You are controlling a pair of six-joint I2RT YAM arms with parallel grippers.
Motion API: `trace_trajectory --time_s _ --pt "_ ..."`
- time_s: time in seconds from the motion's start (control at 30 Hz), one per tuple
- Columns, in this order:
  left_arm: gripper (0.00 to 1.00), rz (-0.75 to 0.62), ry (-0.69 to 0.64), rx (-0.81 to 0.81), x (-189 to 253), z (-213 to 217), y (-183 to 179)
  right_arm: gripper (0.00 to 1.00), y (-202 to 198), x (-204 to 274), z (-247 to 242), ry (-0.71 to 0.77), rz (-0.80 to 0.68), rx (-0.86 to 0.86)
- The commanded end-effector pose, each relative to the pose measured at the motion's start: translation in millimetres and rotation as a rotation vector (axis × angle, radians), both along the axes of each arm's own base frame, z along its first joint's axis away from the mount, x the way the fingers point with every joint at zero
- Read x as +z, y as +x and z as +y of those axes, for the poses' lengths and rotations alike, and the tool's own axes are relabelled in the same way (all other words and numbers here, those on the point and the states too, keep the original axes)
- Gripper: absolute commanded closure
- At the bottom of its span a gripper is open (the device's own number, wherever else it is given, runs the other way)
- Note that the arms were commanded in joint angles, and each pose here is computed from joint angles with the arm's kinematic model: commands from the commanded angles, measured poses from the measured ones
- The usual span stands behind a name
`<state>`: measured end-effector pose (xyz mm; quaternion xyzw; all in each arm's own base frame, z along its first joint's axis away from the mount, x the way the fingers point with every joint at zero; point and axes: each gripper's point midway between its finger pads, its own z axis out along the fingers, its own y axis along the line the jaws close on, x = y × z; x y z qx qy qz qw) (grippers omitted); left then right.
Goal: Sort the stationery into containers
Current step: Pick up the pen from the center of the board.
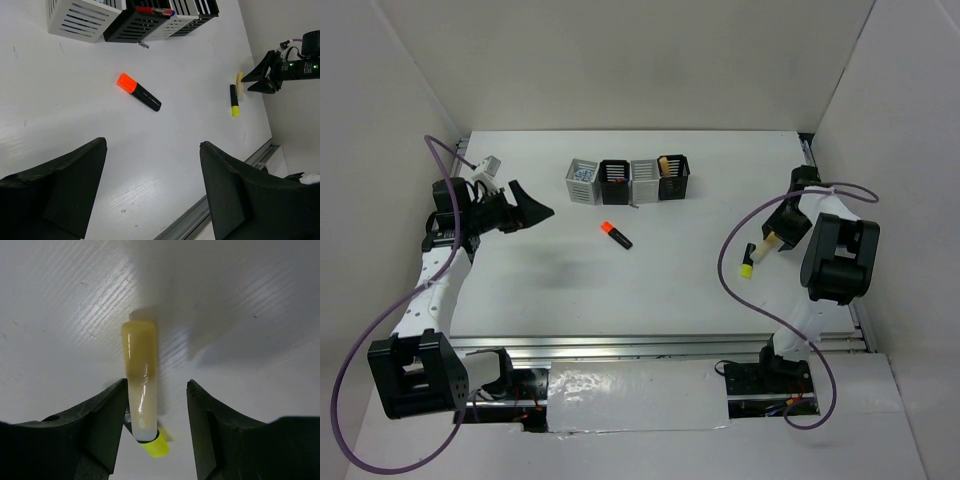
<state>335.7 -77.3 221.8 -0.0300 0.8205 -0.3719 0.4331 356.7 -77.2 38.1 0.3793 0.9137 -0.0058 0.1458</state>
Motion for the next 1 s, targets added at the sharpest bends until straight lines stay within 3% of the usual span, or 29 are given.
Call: trace_trajectory --time_s 0.0,0.27,0.53,0.77,0.97 --pt "0.13 -0.042 0.023 -0.008 7.7 0.1 2.4 0.42 8.3 8.7 -15.9 -0.066 -0.002 -0.047" --pt "0.13 -0.028 0.014 -0.005 3.9 -0.2 4.6 0.44 14.8 -9.1 -24.1 -0.073 0.058 -0.075" --pt "0.14 -0.017 0.041 -0.014 1.6 1.1 1.2 0.53 18.8 -15.6 -21.7 -0.058 0.075 -0.052" --pt "0.14 -0.035 0.036 -0.018 10.2 -0.5 -2.0 1.0 29.0 8.6 -17.8 -0.06 0.011 0.011" --pt "0.14 -0.059 0.051 -0.036 21.0 -1.8 -8.3 1.0 62.6 115.3 -4.5 -0.177 -0.292 0.189"
